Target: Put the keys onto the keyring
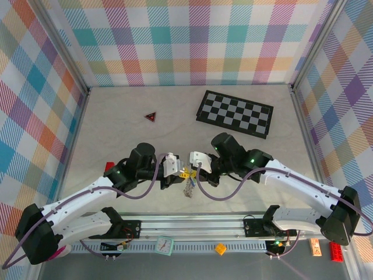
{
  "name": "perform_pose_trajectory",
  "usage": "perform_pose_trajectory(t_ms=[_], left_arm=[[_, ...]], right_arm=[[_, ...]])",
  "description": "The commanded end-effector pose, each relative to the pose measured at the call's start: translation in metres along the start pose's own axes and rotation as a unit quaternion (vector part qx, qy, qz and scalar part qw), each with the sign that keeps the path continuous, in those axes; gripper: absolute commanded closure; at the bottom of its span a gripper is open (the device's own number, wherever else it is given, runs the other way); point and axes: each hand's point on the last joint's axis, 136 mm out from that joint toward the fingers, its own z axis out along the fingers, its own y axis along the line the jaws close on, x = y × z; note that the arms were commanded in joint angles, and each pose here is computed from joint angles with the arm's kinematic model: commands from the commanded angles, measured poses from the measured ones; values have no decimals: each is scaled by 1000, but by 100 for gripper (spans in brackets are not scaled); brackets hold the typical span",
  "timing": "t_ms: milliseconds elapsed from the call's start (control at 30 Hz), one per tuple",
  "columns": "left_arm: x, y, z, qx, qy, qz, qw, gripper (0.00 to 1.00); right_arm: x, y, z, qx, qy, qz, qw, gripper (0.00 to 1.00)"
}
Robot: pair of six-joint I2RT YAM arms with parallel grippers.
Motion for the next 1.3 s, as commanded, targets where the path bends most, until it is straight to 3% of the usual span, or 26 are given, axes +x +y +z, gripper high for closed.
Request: perform_pose_trajectory(t_ms=[0,133,333,400,567,700,967,1267], left_arm=[[-19,-1,-3,2,-21,20,1000,80],[-20,-2,-3,4,-22,19,1000,82],[-19,-4,-2,12,-20,18,1000,100],[-19,-4,-2,13,-21,19,1000,100],[-22,-6,-4,11,-33,19,999,100],[-23,-7,-5,10,-49,12,999,100],[-26,-6,-5,1,-77,-4,997,100],[-27,-10,-7,8,-84,-2,996,100]], right_arm=[[-15,5,-4,-14,-11,-19,1000,100],[-15,5,-2,-17,-4,-20,1000,100],[-19,7,-3,-19,-9,-23,999,100],[-18,6,-4,-14,-10,-21,1000,100],[-12,-2,-11,36,-37,-4,999,78],[-2,-1,-13,58,-61,13,996,72],[13,2,2,47,-77,43,995,69],[33,-8,6,98,-80,23,992,69]])
